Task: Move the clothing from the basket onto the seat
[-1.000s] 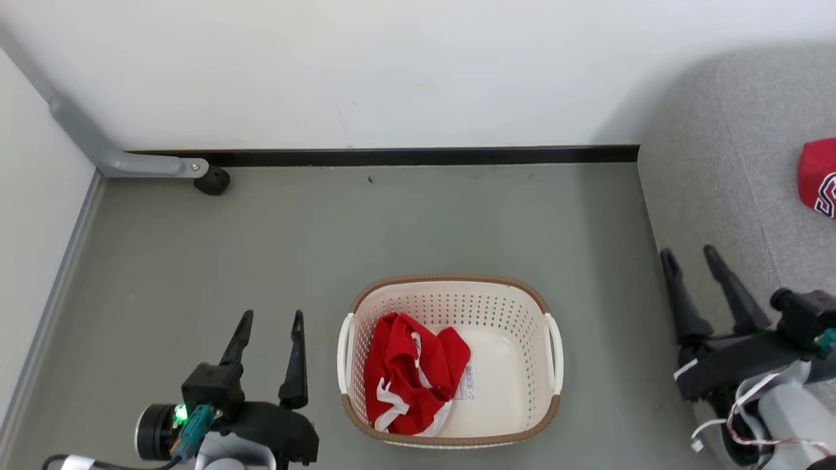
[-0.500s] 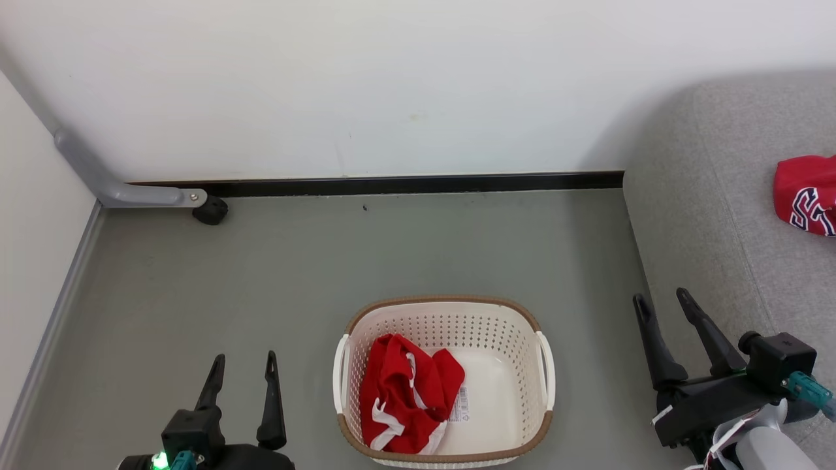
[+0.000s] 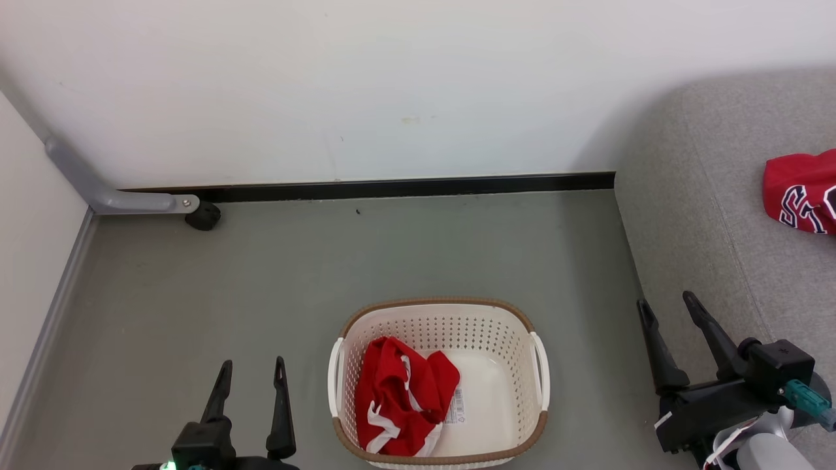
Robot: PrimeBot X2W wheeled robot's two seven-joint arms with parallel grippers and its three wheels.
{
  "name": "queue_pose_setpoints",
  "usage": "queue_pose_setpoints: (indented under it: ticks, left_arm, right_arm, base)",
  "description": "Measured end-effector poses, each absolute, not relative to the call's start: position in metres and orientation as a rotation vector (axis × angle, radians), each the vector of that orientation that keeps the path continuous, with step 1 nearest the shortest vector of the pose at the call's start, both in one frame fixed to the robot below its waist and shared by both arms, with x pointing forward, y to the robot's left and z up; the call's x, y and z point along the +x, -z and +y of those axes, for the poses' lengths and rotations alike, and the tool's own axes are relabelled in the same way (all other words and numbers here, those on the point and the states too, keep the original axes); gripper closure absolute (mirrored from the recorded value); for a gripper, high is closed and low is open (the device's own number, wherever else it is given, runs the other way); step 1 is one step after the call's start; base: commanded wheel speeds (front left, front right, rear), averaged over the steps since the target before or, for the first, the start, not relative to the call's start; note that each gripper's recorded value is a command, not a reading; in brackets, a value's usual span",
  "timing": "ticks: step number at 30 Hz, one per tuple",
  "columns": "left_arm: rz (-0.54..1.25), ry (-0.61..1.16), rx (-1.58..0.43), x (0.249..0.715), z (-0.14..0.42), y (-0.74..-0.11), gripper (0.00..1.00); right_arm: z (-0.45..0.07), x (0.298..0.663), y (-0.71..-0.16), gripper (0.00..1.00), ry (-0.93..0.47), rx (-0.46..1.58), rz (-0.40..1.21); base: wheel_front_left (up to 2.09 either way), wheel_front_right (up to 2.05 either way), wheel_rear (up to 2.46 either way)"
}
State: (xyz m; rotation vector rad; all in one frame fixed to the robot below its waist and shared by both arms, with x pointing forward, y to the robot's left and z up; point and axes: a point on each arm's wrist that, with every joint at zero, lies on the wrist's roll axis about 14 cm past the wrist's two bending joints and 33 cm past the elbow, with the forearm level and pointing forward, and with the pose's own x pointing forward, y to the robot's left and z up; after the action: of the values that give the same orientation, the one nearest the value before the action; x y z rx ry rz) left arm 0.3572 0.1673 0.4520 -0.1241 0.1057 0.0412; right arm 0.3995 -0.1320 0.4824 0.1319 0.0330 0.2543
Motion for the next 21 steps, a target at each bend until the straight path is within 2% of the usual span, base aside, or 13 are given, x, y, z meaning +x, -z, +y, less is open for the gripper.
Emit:
queue_pose_setpoints:
  ticks: [11, 21]
  left_arm:
    - [0.112, -0.029, -0.125, 0.357, 0.16, -0.45, 0.0]
    - [0.193, 0.087, -0.152, 0.36, 0.122, -0.426, 0.0]
  right_arm:
    - [-0.134, 0.402, -0.489, 0.0, -0.25, 0.128, 0.007]
    - [-0.142, 0.422, -0.495, 0.0, -0.241, 0.113, -0.023]
  base:
    - [0.0, 0.0, 0.0]
    - [0.0, 0.0, 0.0]
